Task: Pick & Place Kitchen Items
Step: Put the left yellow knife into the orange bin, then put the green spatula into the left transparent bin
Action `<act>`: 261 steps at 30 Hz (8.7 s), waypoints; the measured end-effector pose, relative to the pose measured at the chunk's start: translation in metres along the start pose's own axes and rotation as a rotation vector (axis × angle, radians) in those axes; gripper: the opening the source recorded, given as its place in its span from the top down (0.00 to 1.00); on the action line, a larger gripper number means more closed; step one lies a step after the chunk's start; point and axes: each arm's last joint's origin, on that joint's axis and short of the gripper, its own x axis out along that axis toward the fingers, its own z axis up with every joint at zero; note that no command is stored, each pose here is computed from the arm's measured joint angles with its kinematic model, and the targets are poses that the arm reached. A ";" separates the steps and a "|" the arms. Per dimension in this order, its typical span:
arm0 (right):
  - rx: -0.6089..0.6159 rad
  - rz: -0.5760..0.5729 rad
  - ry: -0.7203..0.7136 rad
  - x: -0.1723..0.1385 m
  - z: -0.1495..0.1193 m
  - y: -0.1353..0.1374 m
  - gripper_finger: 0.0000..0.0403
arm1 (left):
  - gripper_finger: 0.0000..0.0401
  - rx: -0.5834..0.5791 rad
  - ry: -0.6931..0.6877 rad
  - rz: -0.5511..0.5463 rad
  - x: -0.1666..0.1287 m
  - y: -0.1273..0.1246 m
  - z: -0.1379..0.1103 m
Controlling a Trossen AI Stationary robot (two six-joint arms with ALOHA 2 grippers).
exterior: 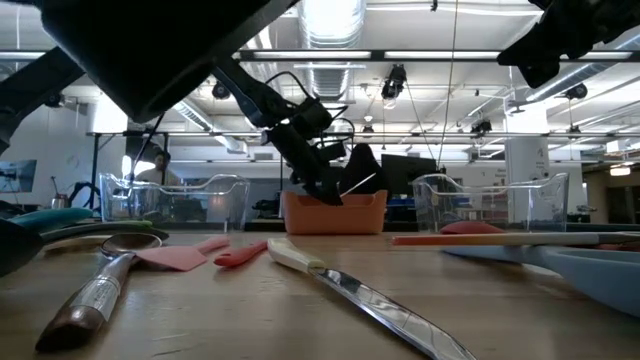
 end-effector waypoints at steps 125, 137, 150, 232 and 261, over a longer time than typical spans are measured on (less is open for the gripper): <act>0.000 0.000 0.001 0.000 0.000 0.000 0.98 | 0.64 -0.348 0.656 -0.030 -0.304 -0.210 -0.179; 0.000 -0.001 0.001 0.000 0.000 0.000 0.98 | 0.64 -0.419 0.661 -0.143 -0.287 -0.223 -0.204; 0.000 0.000 0.001 0.000 0.000 0.000 0.98 | 0.64 -0.403 0.685 -0.150 -0.278 -0.222 -0.223; 0.000 0.000 0.001 0.000 0.000 0.000 0.98 | 0.92 -0.036 0.012 0.368 -0.315 -0.189 -0.119; 0.000 0.000 0.001 0.000 0.000 0.000 0.98 | 0.92 0.081 0.253 0.463 -0.278 -0.031 -0.079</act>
